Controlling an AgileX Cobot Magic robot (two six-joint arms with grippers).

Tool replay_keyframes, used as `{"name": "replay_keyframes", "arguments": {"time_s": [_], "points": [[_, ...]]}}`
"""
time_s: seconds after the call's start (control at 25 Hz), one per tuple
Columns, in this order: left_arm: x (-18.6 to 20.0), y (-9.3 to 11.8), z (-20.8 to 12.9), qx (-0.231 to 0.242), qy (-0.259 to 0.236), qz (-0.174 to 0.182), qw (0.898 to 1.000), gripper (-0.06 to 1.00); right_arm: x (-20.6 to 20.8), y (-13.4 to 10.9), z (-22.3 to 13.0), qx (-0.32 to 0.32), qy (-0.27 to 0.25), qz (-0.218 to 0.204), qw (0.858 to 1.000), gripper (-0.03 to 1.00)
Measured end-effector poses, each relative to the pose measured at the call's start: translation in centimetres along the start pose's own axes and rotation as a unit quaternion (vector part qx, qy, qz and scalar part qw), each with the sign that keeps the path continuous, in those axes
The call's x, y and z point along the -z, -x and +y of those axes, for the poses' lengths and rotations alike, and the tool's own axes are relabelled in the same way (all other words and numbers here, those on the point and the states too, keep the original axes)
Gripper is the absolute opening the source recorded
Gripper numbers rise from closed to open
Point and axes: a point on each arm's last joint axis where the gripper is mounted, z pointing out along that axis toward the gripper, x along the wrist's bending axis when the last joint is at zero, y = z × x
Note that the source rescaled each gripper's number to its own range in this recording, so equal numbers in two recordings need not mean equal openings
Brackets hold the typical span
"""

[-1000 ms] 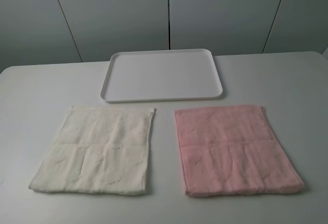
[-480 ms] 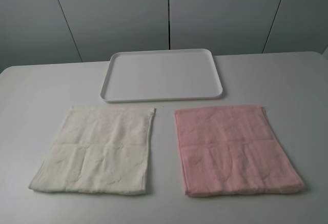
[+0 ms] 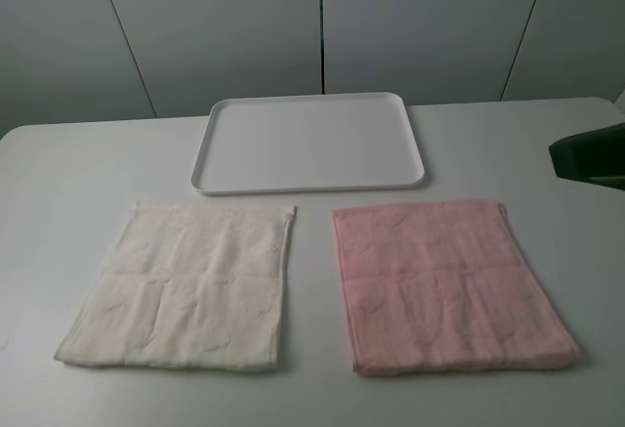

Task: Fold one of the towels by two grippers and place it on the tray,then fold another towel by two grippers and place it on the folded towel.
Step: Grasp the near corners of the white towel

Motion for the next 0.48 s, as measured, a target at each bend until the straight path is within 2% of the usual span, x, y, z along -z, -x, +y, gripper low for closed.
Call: {"name": "replay_keyframes", "arguments": {"time_s": [0.08,0.16,0.24,0.32,0.48], "points": [[-2.2,0.0,1.6,-0.069,-0.03,-0.038,0.996,0.99,-1.7,0.4,1.4,0.016,0.002,0.046,0.999,1.0],[-4.6,0.3,2.7,-0.143,-0.07,-0.068,0.985,0.99,-3.5,0.4,2.4,0.045,-0.005,0.07,0.996,1.0],[-7.3,1.0,3.3,-0.205,-0.116,-0.096,0.967,0.99,-5.5,-0.2,3.4,0.078,-0.021,0.099,0.992,1.0],[-9.4,1.8,3.6,-0.246,-0.151,-0.118,0.95,0.99,-7.3,-1.5,4.1,0.114,-0.039,0.133,0.984,1.0],[-12.5,3.5,3.9,-0.327,-0.201,-0.15,0.911,0.99,-10.8,-5.4,4.7,0.22,-0.091,0.183,0.954,1.0]]}}
